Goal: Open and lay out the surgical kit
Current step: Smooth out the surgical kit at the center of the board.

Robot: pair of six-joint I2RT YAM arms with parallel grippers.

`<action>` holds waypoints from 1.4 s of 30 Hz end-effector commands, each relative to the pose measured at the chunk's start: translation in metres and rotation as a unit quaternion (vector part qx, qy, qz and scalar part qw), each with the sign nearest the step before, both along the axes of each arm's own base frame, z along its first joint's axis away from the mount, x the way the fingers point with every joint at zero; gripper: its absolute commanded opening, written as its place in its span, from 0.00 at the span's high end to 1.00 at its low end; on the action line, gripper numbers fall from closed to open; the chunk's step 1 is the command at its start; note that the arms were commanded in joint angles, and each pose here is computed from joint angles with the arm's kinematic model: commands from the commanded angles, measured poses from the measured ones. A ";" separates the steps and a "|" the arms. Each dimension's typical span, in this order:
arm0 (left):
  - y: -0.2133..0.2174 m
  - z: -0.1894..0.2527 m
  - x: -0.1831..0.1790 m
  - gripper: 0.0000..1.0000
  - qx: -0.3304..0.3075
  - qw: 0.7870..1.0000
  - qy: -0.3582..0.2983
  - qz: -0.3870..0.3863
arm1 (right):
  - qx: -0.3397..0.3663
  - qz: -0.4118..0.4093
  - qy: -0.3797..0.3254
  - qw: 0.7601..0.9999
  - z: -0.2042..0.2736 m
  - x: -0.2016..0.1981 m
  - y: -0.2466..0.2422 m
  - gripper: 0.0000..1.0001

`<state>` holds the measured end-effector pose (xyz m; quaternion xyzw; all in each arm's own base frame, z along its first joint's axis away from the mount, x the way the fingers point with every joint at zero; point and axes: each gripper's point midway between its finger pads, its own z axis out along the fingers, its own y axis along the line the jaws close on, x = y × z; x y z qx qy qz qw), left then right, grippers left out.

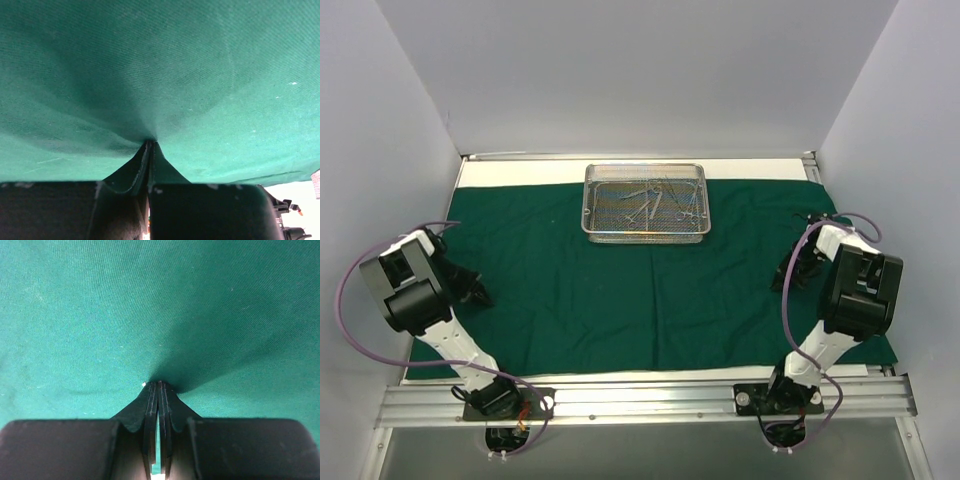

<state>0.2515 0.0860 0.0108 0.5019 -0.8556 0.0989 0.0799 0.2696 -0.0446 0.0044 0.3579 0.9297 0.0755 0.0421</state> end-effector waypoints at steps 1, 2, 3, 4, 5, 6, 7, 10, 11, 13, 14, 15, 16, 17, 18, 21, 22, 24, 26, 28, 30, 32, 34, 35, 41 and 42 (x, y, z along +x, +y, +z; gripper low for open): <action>0.025 -0.013 -0.012 0.98 0.049 0.998 0.030 -0.018 | -0.023 0.018 0.055 0.998 -0.007 -0.025 -0.006 1.00; 0.031 -0.012 -0.012 0.98 0.061 0.997 0.034 -0.019 | -0.022 0.018 0.059 0.998 -0.005 -0.026 -0.005 1.00; 0.034 -0.011 -0.010 0.98 0.065 0.997 0.033 -0.019 | -0.021 0.022 0.062 0.998 -0.004 -0.025 -0.002 1.00; 0.039 -0.012 -0.012 0.98 0.065 0.997 0.039 -0.014 | -0.021 0.025 0.064 0.997 -0.002 -0.023 -0.001 1.00; 0.042 -0.011 -0.008 0.98 0.068 0.997 0.033 -0.014 | -0.018 0.024 0.069 0.997 -0.002 -0.025 0.001 1.00; 0.047 -0.011 -0.006 0.98 0.072 0.997 0.031 -0.015 | -0.017 0.018 0.070 0.997 -0.002 -0.026 0.001 1.00; 0.050 -0.013 -0.006 0.98 0.075 0.996 0.036 -0.014 | -0.017 0.018 0.075 0.997 -0.002 -0.029 0.002 1.00; 0.056 -0.013 0.000 0.98 0.076 0.997 0.030 -0.011 | -0.013 0.012 0.080 0.997 -0.002 -0.032 0.004 1.00; 0.057 -0.013 0.002 0.98 0.076 0.997 0.028 -0.011 | -0.007 0.013 0.079 0.997 -0.003 -0.033 0.006 1.00; 0.060 -0.009 0.003 0.98 0.082 0.996 0.027 -0.016 | -0.005 0.015 0.078 0.997 -0.003 -0.033 0.008 1.00; 0.059 -0.006 0.003 0.98 0.084 0.996 0.023 -0.020 | -0.001 0.018 0.069 0.997 -0.001 -0.028 0.008 1.00; 0.057 -0.005 0.001 0.98 0.083 0.996 0.016 -0.023 | 0.001 0.022 0.058 0.998 0.002 -0.024 0.009 1.00; 0.058 0.002 0.004 0.98 0.090 0.996 -0.001 -0.023 | 0.001 0.023 0.051 0.998 0.006 -0.020 0.009 1.00; 0.056 0.007 0.006 0.98 0.090 0.995 -0.011 -0.026 | 0.002 0.026 0.035 0.999 0.011 -0.012 0.009 1.00; 0.054 0.011 0.007 0.98 0.088 0.996 -0.018 -0.028 | 0.001 0.027 0.018 0.999 0.018 -0.005 0.008 1.00; 0.038 0.035 0.020 0.94 0.077 0.994 -0.070 -0.032 | -0.014 0.028 -0.022 0.999 0.046 0.018 0.003 1.00; 0.035 0.048 0.027 0.91 0.083 0.992 -0.095 -0.032 | -0.018 0.027 -0.033 0.999 0.053 0.024 0.001 1.00; 0.027 0.062 0.035 0.86 0.088 0.989 -0.114 -0.032 | -0.026 0.020 -0.066 0.997 0.075 0.042 -0.001 1.00; 0.026 0.082 0.051 0.86 0.101 0.982 -0.154 -0.032 | -0.017 0.015 -0.097 0.995 0.088 0.057 0.003 1.00; 0.025 0.090 0.068 0.85 0.113 0.977 -0.176 -0.042 | -0.018 0.014 -0.121 0.992 0.095 0.075 0.002 1.00; 0.027 0.103 0.099 0.85 0.124 0.965 -0.225 -0.055 | -0.014 0.014 -0.119 0.993 0.088 0.087 0.001 1.00; 0.024 0.104 0.129 0.85 0.109 0.957 -0.259 -0.073 | -0.016 0.011 -0.133 0.991 0.082 0.106 -0.003 1.00; 0.022 0.091 0.145 0.87 0.088 0.957 -0.262 -0.084 | -0.010 0.009 -0.167 0.986 0.084 0.130 -0.005 1.00; 0.020 0.089 0.153 0.89 0.083 0.954 -0.270 -0.096 | -0.007 0.012 -0.181 0.983 0.085 0.141 -0.005 1.00; 0.014 0.077 0.215 0.96 0.052 0.929 -0.338 -0.141 | -0.012 0.029 -0.249 0.968 0.080 0.216 -0.018 1.00; 0.012 0.074 0.221 0.98 0.044 0.929 -0.339 -0.144 | -0.006 0.027 -0.243 0.970 0.065 0.223 -0.019 1.00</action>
